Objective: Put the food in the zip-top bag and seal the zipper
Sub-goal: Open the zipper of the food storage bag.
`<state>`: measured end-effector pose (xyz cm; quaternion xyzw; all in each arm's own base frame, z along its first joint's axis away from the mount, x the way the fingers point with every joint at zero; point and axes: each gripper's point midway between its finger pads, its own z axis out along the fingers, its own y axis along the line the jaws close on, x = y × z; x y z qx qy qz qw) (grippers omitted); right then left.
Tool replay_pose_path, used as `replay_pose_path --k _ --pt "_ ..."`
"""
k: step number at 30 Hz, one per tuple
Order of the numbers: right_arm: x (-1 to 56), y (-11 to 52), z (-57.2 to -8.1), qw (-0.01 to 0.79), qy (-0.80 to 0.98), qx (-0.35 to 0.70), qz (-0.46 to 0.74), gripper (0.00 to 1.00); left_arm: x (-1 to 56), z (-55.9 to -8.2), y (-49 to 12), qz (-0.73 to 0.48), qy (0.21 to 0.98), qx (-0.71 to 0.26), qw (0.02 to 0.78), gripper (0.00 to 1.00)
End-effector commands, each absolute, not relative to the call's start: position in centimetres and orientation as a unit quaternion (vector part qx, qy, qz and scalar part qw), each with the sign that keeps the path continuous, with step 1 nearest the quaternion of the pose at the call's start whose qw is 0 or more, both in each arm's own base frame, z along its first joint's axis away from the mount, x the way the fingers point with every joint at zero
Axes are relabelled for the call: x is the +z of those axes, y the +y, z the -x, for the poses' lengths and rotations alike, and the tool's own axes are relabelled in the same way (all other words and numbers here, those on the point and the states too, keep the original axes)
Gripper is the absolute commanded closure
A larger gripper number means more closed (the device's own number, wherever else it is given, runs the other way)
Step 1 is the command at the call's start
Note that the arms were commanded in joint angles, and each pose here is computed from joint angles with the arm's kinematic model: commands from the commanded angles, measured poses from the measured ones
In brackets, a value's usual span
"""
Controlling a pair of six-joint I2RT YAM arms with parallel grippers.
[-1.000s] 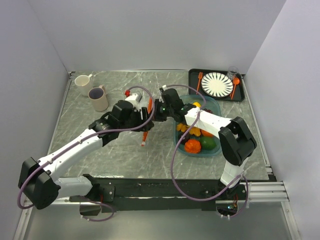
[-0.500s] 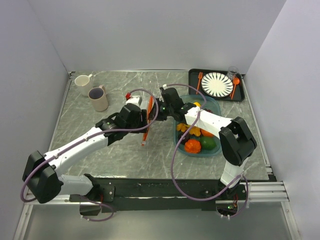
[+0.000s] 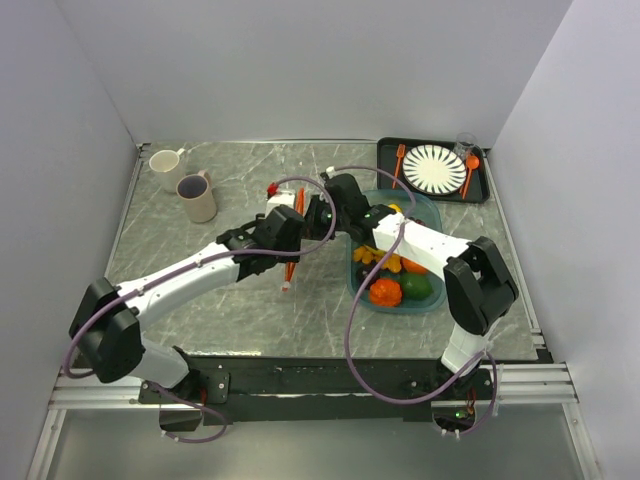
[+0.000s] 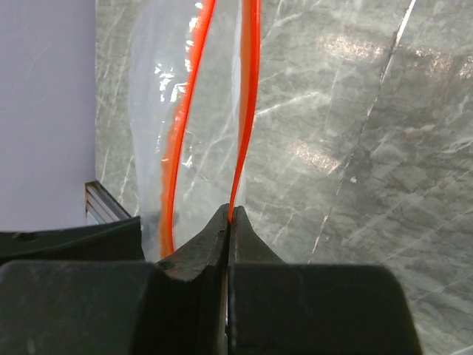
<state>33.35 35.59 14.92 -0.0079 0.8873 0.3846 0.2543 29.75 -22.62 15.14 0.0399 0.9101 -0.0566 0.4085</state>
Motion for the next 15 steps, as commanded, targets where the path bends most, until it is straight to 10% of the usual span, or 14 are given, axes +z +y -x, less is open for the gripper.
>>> replay_pose_path --k 1,9,15 --pt "19.1 35.6 -33.9 0.297 0.865 0.404 0.021 1.00 15.8 -30.4 -21.4 -0.030 0.905 -0.007 0.425 0.47" --pt "15.2 34.0 -34.3 0.281 0.900 0.333 0.014 1.00 18.8 -30.7 -20.7 0.014 0.887 -0.023 0.462 0.96" --pt "10.7 31.9 -34.5 0.255 0.932 0.257 0.016 1.00 21.0 -30.8 -17.3 0.090 0.864 -0.002 0.495 0.99"
